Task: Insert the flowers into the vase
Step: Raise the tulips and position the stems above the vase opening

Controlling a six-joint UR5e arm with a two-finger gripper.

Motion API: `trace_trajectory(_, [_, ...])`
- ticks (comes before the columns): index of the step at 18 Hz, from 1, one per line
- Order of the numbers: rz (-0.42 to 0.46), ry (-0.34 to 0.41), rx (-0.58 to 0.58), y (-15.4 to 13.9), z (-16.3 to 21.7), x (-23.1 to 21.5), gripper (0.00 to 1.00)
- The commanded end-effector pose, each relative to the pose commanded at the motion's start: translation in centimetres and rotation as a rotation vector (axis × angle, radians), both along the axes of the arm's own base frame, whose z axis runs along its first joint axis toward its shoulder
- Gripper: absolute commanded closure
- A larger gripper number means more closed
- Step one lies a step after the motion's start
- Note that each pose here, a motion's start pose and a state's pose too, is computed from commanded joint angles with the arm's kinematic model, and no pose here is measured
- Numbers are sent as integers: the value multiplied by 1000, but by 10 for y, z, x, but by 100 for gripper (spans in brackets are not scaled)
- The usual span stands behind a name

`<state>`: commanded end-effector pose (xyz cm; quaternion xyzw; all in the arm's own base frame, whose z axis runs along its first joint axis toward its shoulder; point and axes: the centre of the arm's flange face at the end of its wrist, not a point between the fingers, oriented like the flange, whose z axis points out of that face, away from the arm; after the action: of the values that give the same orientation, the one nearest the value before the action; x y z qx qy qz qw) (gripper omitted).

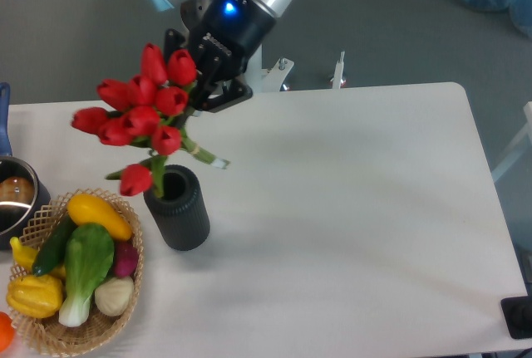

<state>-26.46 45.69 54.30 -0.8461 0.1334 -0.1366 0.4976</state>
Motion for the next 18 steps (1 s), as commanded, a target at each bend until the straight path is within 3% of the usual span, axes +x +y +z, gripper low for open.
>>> trace_trajectory(5, [-47, -140, 113, 4, 5, 8, 97])
trace_trajectory(10, [-60, -222, 164, 0, -6, 6, 97])
trace_trajectory(18, [-37, -214, 191, -2, -19, -22, 96])
